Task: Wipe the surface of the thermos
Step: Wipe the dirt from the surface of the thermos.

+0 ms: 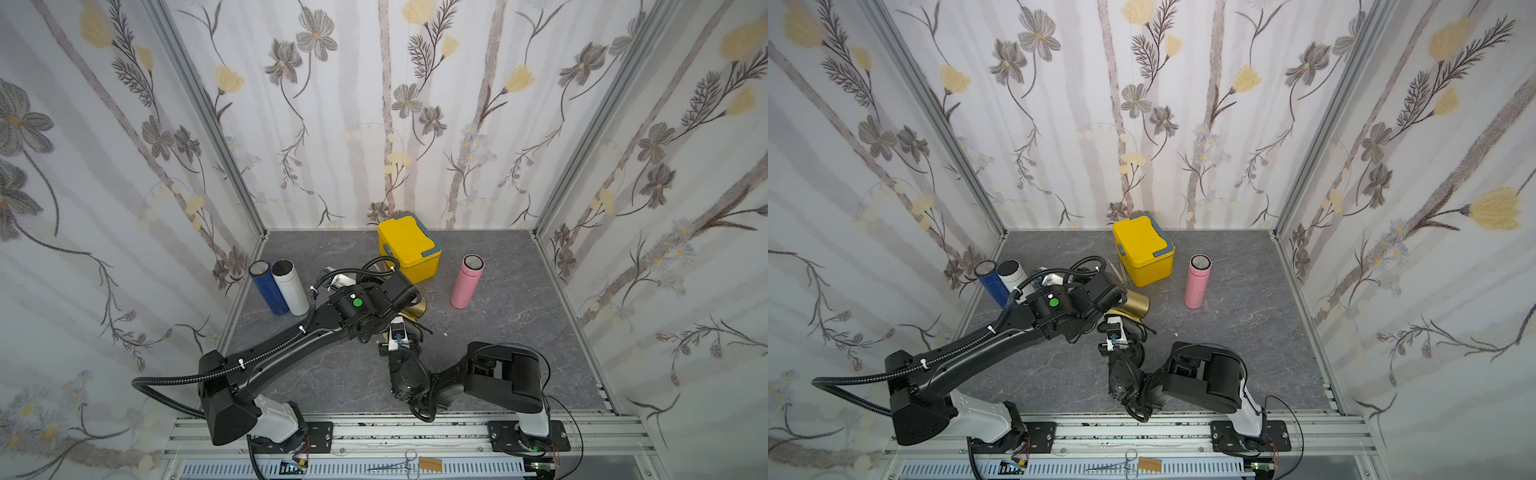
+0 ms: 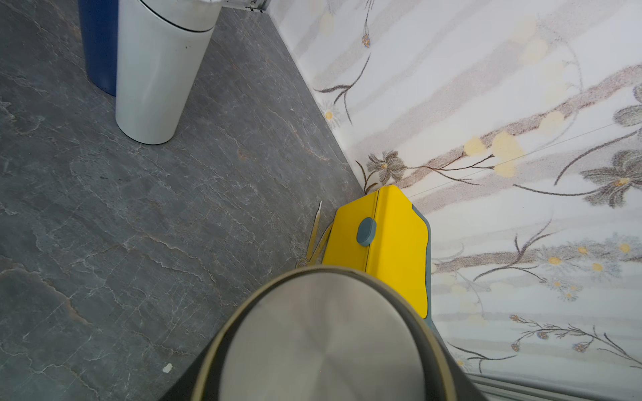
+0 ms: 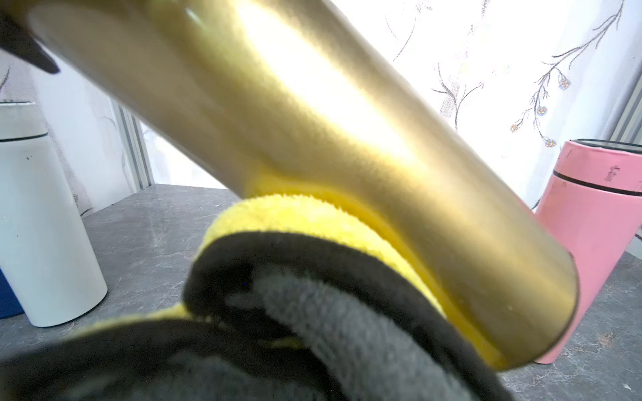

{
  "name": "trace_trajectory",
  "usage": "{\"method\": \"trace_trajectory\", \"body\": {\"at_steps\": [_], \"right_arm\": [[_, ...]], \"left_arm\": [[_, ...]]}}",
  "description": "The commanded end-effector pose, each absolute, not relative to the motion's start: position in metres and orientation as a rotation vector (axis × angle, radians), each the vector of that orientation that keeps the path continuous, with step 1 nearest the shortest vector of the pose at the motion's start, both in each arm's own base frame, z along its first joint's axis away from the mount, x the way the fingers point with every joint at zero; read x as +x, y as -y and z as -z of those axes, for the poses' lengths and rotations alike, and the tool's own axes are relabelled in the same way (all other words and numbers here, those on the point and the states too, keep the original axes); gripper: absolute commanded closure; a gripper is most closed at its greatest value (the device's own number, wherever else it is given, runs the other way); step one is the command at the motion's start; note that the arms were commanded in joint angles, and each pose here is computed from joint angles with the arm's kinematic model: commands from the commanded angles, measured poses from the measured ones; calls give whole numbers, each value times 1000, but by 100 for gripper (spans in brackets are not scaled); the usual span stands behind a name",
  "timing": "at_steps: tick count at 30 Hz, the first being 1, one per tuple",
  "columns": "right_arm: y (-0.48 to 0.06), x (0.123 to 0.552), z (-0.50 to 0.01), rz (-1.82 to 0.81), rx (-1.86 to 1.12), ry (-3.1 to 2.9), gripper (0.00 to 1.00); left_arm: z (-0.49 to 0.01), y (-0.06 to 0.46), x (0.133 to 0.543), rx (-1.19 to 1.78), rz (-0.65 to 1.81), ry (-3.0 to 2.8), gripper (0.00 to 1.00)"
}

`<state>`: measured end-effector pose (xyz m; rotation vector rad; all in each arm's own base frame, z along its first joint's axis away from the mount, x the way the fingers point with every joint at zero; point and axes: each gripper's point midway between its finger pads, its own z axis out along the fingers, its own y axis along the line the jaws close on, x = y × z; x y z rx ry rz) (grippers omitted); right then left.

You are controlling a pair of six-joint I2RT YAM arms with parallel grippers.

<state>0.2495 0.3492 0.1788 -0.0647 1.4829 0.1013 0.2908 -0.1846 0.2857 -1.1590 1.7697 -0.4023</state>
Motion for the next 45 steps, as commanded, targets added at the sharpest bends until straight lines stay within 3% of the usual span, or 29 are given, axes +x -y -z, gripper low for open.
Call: {"method": "trace_trajectory", "body": {"at_steps": [1, 7, 14, 16, 20, 24, 27, 36, 45], "right_arm": [[-338, 247, -238, -331, 191, -1366, 100], [-373, 245, -254, -492, 94, -1380, 100], [-299, 230, -168, -425, 108, -1532, 100], [-285, 224, -163, -461, 112, -1548, 100], [-296, 217, -203, -571, 73, -1528, 100], [-332, 203, -250, -759, -56, -1503, 100], [-338, 196, -256, -834, -93, -1512, 100], [-298, 204, -164, -756, -13, -1693, 100], [-308, 194, -248, -896, -70, -1563, 100]], "left_arm": [[-285, 175, 287, -1091, 321, -1795, 100], [-300, 189, 298, -938, 343, -1800, 100], [-320, 205, 307, -675, 409, -1763, 100], [-325, 212, 306, -592, 496, -1731, 100], [-344, 217, 299, -476, 620, -1635, 100], [-350, 221, 302, -383, 555, -1614, 100], [-350, 234, 303, -262, 541, -1612, 100], [-358, 267, 279, 32, 724, -1497, 100], [-360, 276, 258, 213, 759, -1388, 100]]}}
